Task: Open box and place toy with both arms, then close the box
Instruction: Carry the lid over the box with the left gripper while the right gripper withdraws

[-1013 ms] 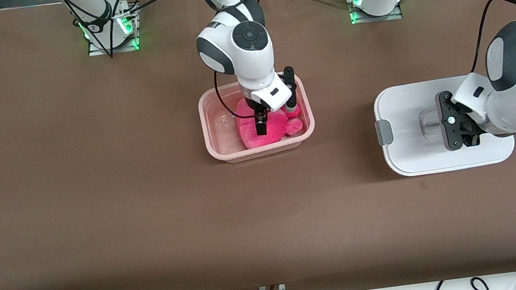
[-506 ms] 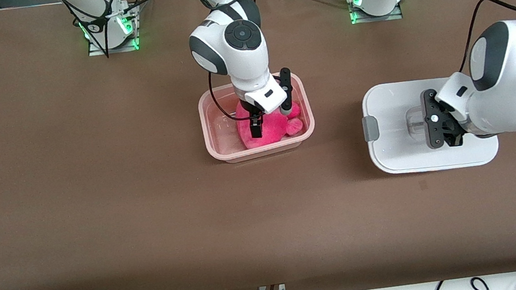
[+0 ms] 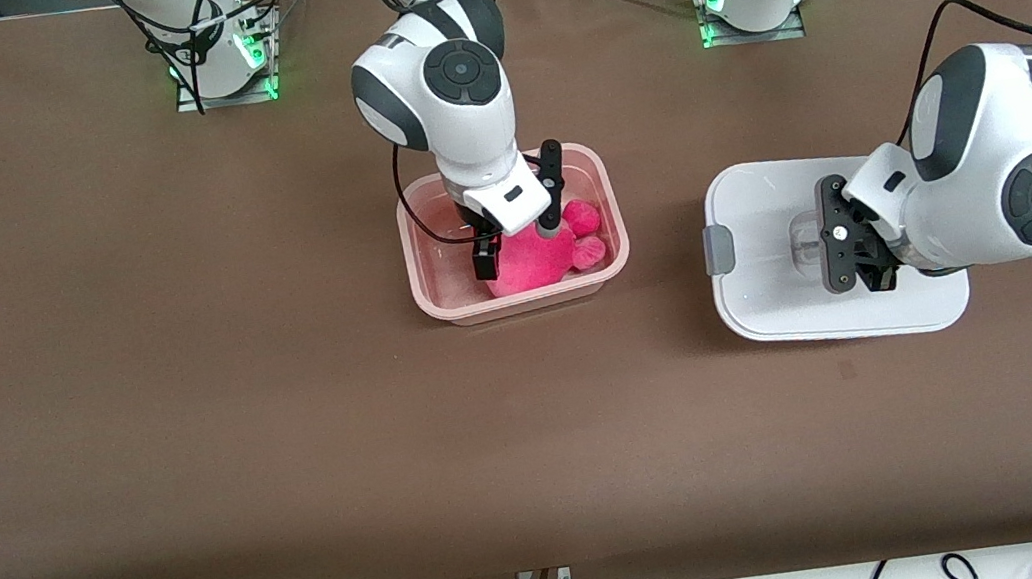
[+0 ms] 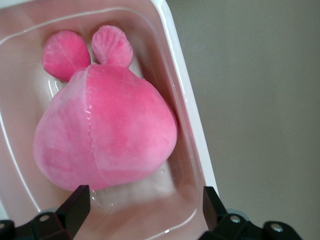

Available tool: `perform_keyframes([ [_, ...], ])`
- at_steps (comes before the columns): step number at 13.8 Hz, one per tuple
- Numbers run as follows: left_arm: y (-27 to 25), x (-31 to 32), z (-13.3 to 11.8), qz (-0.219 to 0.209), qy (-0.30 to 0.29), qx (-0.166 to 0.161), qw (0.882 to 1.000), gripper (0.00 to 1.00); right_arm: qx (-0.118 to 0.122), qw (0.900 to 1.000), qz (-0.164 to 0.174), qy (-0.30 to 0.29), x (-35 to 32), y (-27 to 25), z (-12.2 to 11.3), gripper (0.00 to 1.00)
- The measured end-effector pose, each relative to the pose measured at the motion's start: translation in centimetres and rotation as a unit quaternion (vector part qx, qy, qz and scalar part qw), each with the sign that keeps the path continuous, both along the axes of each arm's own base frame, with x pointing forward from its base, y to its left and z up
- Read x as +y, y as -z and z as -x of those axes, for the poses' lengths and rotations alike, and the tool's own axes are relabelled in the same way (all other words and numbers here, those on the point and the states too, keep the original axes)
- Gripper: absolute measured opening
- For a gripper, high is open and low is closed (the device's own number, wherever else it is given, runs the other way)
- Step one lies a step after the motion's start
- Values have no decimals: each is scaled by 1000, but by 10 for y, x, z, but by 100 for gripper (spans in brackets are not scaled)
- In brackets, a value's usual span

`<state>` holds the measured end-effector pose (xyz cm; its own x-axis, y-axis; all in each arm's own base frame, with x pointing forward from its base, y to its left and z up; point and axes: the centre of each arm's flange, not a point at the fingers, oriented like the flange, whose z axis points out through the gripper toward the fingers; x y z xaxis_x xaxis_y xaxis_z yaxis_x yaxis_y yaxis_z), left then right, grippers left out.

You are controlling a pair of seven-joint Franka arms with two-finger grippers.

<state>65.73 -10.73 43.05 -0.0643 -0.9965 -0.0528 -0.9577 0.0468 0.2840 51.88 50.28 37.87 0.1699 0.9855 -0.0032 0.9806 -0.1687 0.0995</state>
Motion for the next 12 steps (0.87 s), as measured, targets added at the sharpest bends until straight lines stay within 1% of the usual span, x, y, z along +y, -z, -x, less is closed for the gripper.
perform_keyframes([
  [2,-1,-25,5,3,-2,-1,1000,7,4,1000,-6,13,-10,-7,-8,100],
  [4,-2,-61,13,0,-8,-4,1000,7,14,1000,-9,24,-19,-11,-13,100],
  [7,-2,-122,31,-14,-22,-13,1000,7,22,999,-6,31,-26,-17,-14,100],
  [12,7,-193,57,-22,-27,-29,999,7,42,997,-1,64,-67,-48,-30,100],
])
